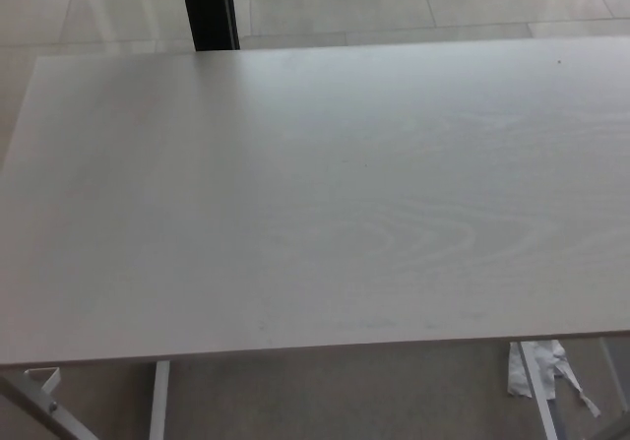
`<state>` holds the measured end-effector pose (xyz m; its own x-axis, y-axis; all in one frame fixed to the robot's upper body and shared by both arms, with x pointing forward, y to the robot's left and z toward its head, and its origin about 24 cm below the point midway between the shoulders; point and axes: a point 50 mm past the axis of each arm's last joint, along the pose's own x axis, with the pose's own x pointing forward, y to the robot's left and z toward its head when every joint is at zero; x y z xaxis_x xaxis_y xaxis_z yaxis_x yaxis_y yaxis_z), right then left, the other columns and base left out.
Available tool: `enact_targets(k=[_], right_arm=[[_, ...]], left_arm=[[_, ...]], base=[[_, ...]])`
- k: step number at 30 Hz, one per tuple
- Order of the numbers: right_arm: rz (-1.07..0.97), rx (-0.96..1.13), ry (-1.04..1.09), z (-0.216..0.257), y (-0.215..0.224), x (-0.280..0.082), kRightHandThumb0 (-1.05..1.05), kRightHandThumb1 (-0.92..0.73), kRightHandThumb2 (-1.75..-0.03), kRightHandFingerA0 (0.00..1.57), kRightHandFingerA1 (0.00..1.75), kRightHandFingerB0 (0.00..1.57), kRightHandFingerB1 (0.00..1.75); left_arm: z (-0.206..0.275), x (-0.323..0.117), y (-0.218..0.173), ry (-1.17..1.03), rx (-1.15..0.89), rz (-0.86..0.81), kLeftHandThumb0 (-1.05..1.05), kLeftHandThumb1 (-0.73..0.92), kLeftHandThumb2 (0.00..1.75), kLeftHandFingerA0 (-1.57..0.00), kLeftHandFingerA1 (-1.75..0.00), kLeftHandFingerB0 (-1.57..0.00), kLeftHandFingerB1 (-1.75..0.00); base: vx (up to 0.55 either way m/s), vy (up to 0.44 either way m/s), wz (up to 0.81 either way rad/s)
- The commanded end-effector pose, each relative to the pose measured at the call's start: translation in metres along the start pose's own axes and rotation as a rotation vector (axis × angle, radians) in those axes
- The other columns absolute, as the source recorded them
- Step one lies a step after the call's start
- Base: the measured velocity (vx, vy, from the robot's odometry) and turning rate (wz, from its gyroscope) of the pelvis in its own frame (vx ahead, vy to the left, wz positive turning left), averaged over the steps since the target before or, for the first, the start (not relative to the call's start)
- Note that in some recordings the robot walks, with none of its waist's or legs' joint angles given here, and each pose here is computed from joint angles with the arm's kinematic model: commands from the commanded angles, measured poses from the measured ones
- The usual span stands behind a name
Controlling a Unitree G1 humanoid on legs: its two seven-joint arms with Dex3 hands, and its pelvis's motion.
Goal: Pick up a bottle and hand it
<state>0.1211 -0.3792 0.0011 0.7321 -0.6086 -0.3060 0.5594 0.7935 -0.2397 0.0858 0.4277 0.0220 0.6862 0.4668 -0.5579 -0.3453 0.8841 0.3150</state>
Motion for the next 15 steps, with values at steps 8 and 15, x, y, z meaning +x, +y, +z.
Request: enact_targets(k=[8,15], right_arm=[[-0.006,-0.005,-0.038,0.0041,-0.0072,-0.0022,-0.64,-0.65,-0.62,1.11,1.55,0.38,0.46],[-0.014,-0.022,-0.027,0.0016,-0.0086,-0.0035,-0.58,-0.47,-0.96,1.41,1.41,0.32,0.6]], left_arm=[[-0.0056,-0.0015,0.0022,-0.047,-0.005,-0.078,-0.88,0.59,0.58,-0.66,-0.67,-0.34,-0.51],[-0.0078,-0.0023,0.0046,-0.012,-0.01,-0.083,-0.83,0.54,0.57,-0.73,-0.63,-0.3,-0.5]], base=[[0.0,0.0,0.0],[0.0,0.0,0.0]])
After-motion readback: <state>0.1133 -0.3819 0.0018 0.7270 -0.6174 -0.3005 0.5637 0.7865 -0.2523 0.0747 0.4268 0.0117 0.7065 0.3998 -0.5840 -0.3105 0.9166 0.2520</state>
